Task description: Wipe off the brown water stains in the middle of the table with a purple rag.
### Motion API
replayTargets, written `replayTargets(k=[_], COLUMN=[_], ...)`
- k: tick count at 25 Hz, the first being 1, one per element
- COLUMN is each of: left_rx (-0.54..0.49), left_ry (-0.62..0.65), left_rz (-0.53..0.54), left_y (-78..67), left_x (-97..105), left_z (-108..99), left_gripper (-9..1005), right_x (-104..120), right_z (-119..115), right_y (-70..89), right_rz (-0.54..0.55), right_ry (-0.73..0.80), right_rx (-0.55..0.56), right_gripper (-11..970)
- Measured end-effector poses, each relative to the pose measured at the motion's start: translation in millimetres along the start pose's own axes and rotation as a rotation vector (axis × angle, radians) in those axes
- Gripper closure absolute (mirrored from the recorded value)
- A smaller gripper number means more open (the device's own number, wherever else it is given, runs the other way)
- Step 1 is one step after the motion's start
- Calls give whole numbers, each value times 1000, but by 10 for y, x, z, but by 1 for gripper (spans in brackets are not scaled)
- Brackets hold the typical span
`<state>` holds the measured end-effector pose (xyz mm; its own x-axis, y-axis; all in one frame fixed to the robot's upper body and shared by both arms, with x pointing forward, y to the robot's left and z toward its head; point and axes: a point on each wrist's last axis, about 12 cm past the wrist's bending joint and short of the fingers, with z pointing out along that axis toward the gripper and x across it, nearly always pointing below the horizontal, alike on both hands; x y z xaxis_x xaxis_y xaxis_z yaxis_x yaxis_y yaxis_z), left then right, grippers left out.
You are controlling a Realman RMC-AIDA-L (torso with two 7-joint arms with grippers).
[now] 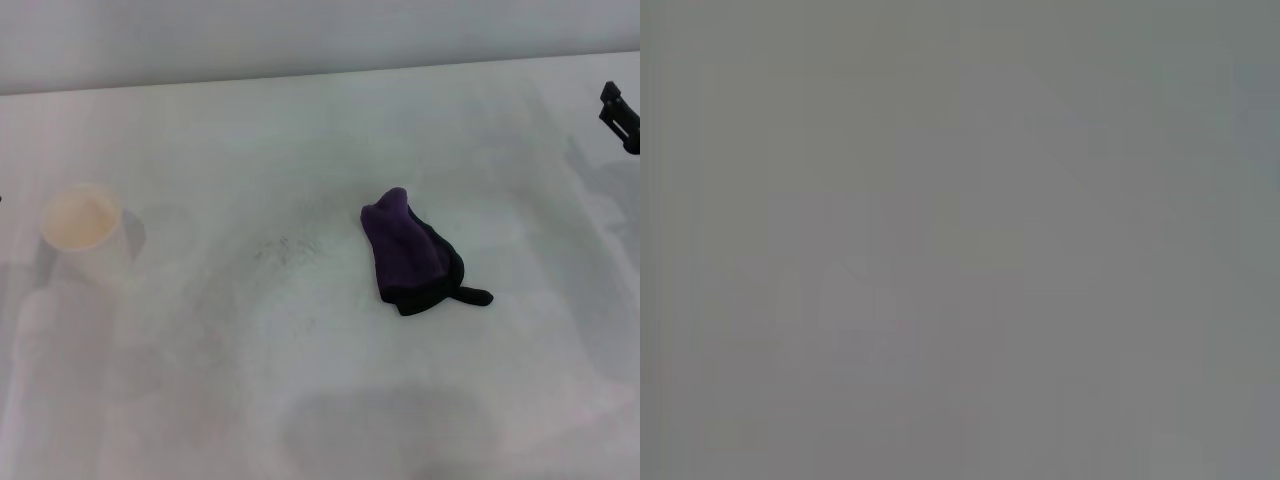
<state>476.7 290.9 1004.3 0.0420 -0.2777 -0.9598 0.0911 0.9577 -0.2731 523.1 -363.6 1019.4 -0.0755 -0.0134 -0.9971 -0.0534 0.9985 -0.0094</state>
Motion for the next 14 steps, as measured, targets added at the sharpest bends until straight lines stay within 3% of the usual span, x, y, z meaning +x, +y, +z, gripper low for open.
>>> replayTargets(k=[14], left_rx=[-6], left_ry=[9], left_rz=[-6], left_y=[9], left_x=[12], left_z=[-15], left_gripper=[108], right_x=[51], right_z=[43], right_y=[36], right_rz=[-1], right_ry=[52], right_rx=[-3], right_gripper=[95])
